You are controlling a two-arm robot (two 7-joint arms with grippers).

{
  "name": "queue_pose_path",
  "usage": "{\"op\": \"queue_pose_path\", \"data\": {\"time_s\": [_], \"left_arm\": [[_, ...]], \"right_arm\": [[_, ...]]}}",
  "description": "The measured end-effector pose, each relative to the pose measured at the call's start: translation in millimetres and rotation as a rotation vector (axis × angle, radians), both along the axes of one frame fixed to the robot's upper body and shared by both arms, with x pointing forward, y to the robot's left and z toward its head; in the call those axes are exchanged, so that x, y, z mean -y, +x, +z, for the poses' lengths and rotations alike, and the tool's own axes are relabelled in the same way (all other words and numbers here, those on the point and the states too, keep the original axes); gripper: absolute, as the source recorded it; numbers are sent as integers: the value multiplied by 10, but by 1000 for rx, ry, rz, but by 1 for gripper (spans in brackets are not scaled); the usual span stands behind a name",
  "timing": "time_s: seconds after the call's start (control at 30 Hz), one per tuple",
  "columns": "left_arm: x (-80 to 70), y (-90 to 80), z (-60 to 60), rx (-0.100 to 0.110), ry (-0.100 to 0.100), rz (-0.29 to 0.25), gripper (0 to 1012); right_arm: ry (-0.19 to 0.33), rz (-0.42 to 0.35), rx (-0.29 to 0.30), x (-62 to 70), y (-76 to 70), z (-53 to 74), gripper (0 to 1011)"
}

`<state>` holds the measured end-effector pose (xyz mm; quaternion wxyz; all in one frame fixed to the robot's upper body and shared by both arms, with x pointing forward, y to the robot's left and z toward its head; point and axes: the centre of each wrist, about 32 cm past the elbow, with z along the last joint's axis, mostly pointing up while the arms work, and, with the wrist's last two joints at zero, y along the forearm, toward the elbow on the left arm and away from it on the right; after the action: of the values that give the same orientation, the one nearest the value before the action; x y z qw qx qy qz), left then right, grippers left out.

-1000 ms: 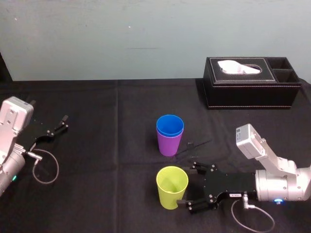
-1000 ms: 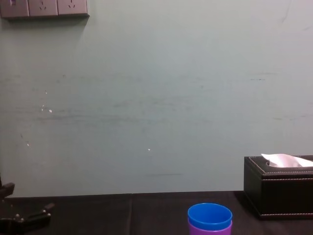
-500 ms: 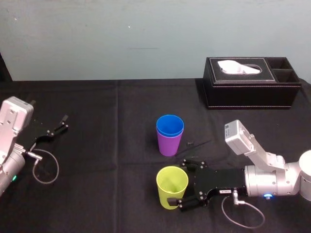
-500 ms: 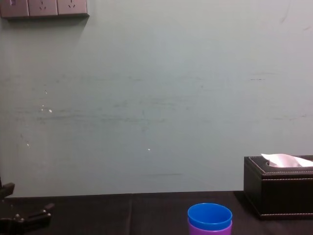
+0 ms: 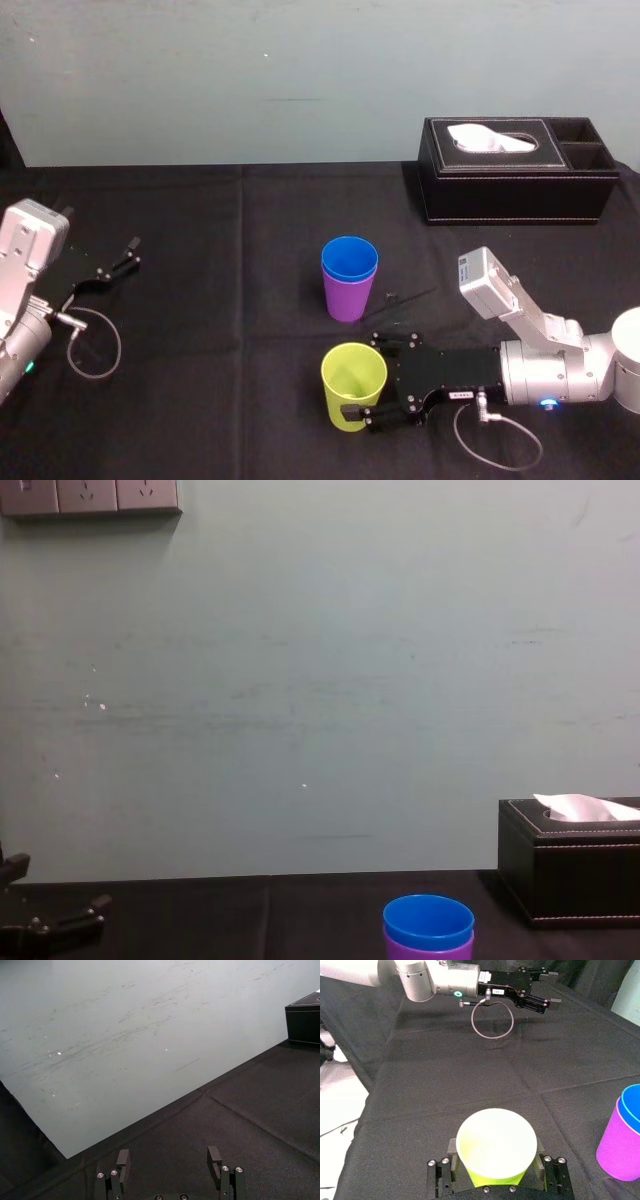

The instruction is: Stack the three plastic cups sequentially using one hand.

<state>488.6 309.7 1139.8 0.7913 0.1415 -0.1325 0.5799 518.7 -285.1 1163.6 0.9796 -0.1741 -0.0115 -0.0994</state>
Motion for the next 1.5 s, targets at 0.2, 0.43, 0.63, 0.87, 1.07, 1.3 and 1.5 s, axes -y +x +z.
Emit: {"op": "queue_pose_path", "data": {"time_s": [0.2, 0.43, 0.63, 0.87, 1.07, 1.3, 1.5], "left_arm": [[0, 0, 0, 0, 0, 0, 1011], [0, 0, 0, 0, 0, 0, 1011], [0, 0, 0, 0, 0, 0, 1011], [0, 0, 0, 0, 0, 0, 1011], [0, 0, 0, 0, 0, 0, 1011], [0, 0, 0, 0, 0, 0, 1011], [0, 0, 0, 0, 0, 0, 1011]], "right_arm": [[0, -1, 1, 3, -2, 1, 785], [1, -2, 1, 5, -2, 2, 742], [2, -3, 2, 8, -3, 4, 739], [3, -10, 7, 11, -19, 17, 739], [12, -39, 32, 43, -85, 142, 739], [24, -90, 64, 112, -171, 358, 739], [39, -132, 82, 171, -214, 534, 739]]}}
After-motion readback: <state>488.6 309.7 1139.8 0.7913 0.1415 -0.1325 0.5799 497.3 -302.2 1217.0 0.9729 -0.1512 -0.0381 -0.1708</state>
